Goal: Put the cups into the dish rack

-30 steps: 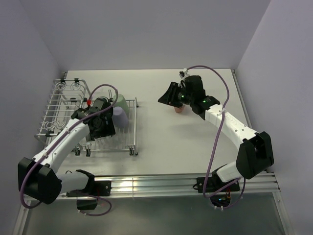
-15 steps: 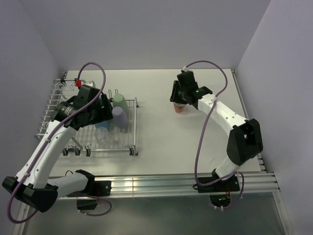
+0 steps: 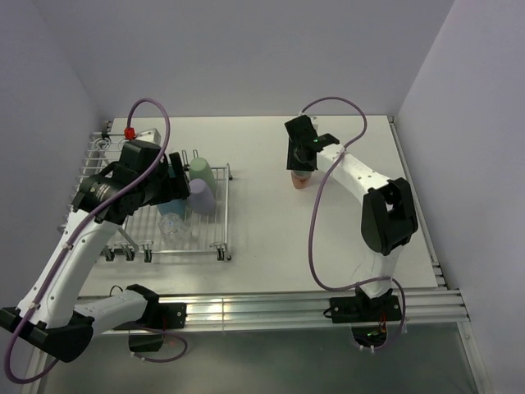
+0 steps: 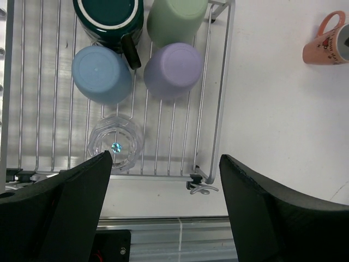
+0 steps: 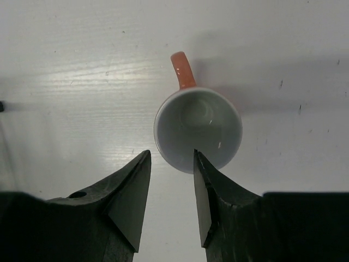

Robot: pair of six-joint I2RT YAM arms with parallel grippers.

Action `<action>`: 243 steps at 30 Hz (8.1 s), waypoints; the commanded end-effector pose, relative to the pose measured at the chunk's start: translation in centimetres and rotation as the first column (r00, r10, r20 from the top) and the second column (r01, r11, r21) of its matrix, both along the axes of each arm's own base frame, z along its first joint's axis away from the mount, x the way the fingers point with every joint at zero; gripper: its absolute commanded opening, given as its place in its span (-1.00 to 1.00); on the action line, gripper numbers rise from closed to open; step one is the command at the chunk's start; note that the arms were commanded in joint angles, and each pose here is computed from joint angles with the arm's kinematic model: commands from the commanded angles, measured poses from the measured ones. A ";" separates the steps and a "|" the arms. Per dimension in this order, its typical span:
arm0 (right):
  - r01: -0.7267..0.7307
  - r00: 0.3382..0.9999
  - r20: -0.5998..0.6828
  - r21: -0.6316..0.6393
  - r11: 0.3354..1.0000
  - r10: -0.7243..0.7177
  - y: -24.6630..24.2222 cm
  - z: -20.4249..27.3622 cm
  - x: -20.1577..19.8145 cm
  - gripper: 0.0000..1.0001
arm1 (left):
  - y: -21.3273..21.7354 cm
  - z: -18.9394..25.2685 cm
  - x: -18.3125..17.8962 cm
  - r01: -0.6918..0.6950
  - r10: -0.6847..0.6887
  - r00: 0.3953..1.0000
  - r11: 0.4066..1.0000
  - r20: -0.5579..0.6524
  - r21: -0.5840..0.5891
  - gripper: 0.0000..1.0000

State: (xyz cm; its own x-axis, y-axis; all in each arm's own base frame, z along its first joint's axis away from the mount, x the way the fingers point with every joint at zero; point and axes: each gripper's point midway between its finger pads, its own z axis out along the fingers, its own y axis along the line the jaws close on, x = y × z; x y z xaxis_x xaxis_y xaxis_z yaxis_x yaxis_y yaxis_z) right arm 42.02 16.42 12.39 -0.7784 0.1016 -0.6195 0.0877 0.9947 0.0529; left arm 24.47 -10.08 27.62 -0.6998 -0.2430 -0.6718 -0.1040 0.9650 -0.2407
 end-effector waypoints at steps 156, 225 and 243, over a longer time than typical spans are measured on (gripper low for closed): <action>-0.376 0.924 0.294 0.591 0.714 0.243 8.0 12.8 -8.0 -0.07 | -4.3 -11.0 -1.0 0.251 -0.236 0.925 0.968 -0.297 0.011 -1.00; -0.370 0.929 0.251 0.581 0.725 0.273 8.2 10.1 -7.8 -0.07 | -5.3 -16.0 -1.0 0.272 -0.206 0.888 0.956 -0.411 0.108 0.52; -0.374 0.927 0.265 0.577 0.726 0.267 8.1 10.7 -7.8 -0.07 | -5.2 -10.9 0.3 0.233 -0.185 0.938 0.963 -0.292 0.137 0.76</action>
